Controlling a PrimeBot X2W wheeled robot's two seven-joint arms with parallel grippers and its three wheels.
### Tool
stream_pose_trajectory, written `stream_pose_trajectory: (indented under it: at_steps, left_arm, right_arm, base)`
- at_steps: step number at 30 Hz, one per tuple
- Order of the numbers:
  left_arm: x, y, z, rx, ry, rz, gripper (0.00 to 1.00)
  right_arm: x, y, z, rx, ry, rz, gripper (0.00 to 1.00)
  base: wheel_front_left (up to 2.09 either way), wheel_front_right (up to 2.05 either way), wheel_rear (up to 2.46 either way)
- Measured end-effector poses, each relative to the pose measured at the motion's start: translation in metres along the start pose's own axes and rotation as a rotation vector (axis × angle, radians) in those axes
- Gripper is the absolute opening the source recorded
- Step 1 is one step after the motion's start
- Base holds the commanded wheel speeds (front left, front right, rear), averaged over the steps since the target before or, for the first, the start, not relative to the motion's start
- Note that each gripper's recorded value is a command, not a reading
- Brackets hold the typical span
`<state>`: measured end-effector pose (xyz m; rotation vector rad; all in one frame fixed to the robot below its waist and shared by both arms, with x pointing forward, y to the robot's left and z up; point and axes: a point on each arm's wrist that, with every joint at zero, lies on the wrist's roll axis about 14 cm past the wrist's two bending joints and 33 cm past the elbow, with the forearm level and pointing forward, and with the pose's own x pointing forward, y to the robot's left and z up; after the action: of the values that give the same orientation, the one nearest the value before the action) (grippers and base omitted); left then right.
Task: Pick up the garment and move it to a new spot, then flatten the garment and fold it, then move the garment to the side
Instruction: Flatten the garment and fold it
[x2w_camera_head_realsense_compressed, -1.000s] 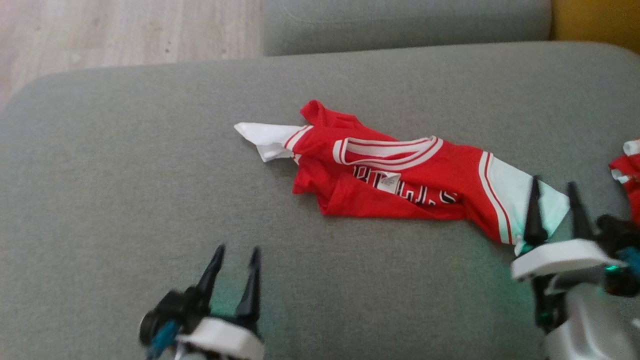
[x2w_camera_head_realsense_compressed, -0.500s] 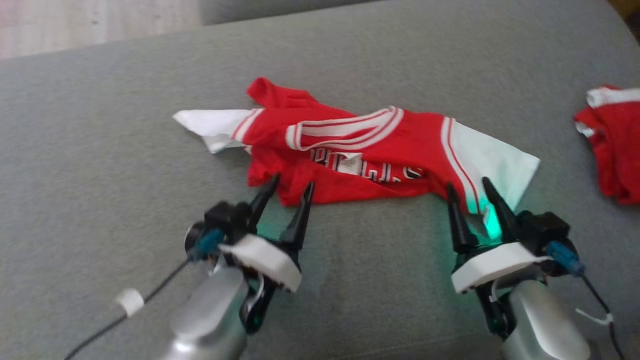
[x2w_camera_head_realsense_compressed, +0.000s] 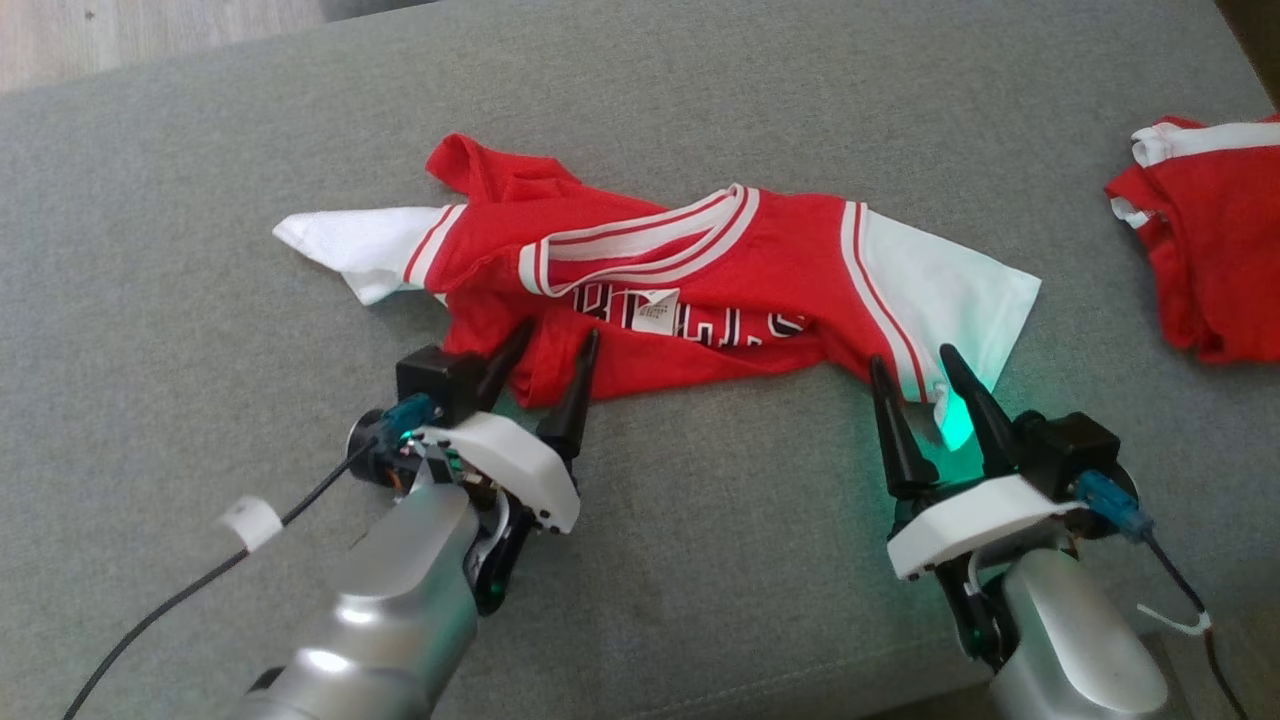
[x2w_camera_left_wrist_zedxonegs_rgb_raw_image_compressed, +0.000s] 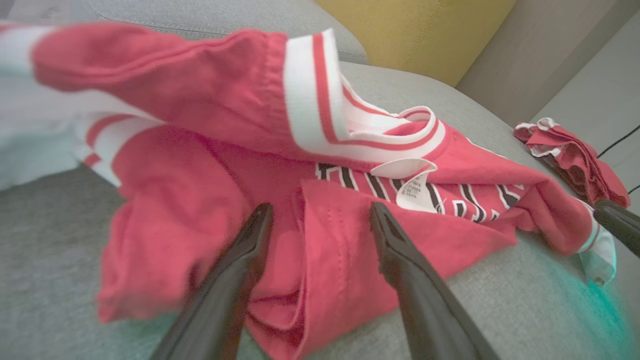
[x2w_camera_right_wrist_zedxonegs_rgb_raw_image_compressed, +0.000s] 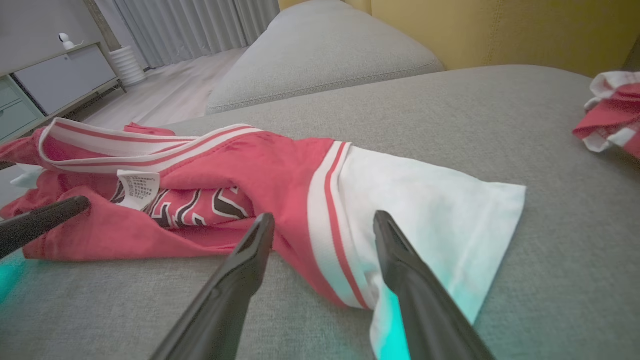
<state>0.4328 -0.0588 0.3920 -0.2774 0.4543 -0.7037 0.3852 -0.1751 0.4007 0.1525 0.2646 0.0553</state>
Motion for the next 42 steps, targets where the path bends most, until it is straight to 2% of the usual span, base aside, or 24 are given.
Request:
stream_pose_trajectory:
  at_steps: [3, 4, 5, 6, 7, 8, 11, 13, 17, 20, 27, 28, 30, 31, 32, 37, 39, 42]
  left_arm:
    - [0.002, -0.004, 0.0, 0.003, 0.015, -0.014, 0.99]
    - [0.002, -0.006, -0.001, 0.005, 0.02, -0.023, 0.87]
    - [0.002, -0.007, -0.002, 0.002, 0.022, -0.025, 0.64]
    - [0.001, -0.008, -0.003, 0.001, 0.025, -0.027, 0.45]
    - [0.001, -0.008, -0.004, 0.004, 0.028, -0.03, 0.15]
    - [0.0, -0.008, -0.003, -0.002, 0.023, -0.028, 0.0]
    - [-0.002, -0.011, 0.004, -0.005, -0.003, -0.033, 0.0]
    - [-0.001, -0.013, 0.026, 0.001, -0.07, -0.041, 0.0]
    - [-0.01, -0.024, 0.081, 0.126, -0.238, -0.065, 0.0]
    - [-0.029, -0.024, 0.107, 0.211, -0.332, -0.046, 0.0]
    - [-0.093, 0.006, 0.099, 0.413, -0.341, 0.076, 0.01]
    - [-0.103, 0.015, 0.093, 0.43, -0.325, 0.104, 0.16]
    - [-0.133, 0.043, 0.068, 0.438, -0.265, 0.202, 0.36]
    - [-0.142, 0.052, 0.056, 0.423, -0.24, 0.235, 0.73]
    - [-0.15, 0.057, 0.044, 0.409, -0.215, 0.258, 1.0]
    - [-0.182, 0.069, -0.006, 0.266, -0.157, 0.374, 1.0]
    - [-0.192, 0.074, -0.016, 0.186, -0.171, 0.436, 1.0]
    - [-0.198, 0.074, -0.021, 0.123, -0.193, 0.479, 1.0]
  right_arm:
    - [0.003, 0.001, 0.003, -0.002, -0.006, 0.004, 1.0]
    - [0.003, 0.001, 0.002, 0.0, -0.004, 0.005, 1.0]
    - [0.003, 0.002, 0.001, 0.004, -0.002, 0.007, 1.0]
    - [0.003, 0.003, 0.0, 0.006, 0.0, 0.01, 1.0]
    - [0.004, 0.004, 0.0, 0.005, 0.001, 0.014, 1.0]
    - [0.004, 0.006, 0.0, 0.005, 0.002, 0.018, 1.0]
    - [0.005, 0.008, -0.001, 0.015, 0.004, 0.023, 1.0]
    - [0.007, 0.01, -0.001, 0.016, 0.006, 0.029, 1.0]
    - [0.009, 0.016, -0.001, 0.022, 0.007, 0.045, 1.0]
    - [0.011, 0.023, 0.002, 0.029, -0.002, 0.062, 1.0]
    - [0.004, 0.053, 0.005, 0.068, -0.013, 0.138, 1.0]
    - [0.003, 0.058, 0.007, 0.07, -0.018, 0.152, 1.0]
    - [0.001, 0.071, 0.013, 0.07, -0.034, 0.188, 1.0]
    - [0.001, 0.074, 0.016, 0.068, -0.04, 0.196, 1.0]
    - [0.0, 0.076, 0.018, 0.066, -0.046, 0.202, 1.0]
    - [-0.007, 0.072, 0.021, 0.073, -0.062, 0.189, 1.0]
    - [-0.013, 0.064, 0.017, 0.081, -0.055, 0.166, 1.0]
    - [-0.018, 0.059, 0.013, 0.085, -0.048, 0.149, 1.0]
  base:
    - [0.0, 0.0, 0.0]
    - [0.0, 0.0, 0.0]
    - [0.0, 0.0, 0.0]
    - [0.0, 0.0, 0.0]
    - [0.0, 0.0, 0.0]
    - [0.0, 0.0, 0.0]
    - [0.0, 0.0, 0.0]
    - [0.0, 0.0, 0.0]
    - [0.0, 0.0, 0.0]
    - [0.0, 0.0, 0.0]
    - [0.0, 0.0, 0.0]
    - [0.0, 0.0, 0.0]
    - [0.0, 0.0, 0.0]
    - [0.0, 0.0, 0.0]
    - [0.0, 0.0, 0.0]
    - [0.0, 0.0, 0.0]
    - [0.0, 0.0, 0.0]
    - [0.0, 0.0, 0.0]
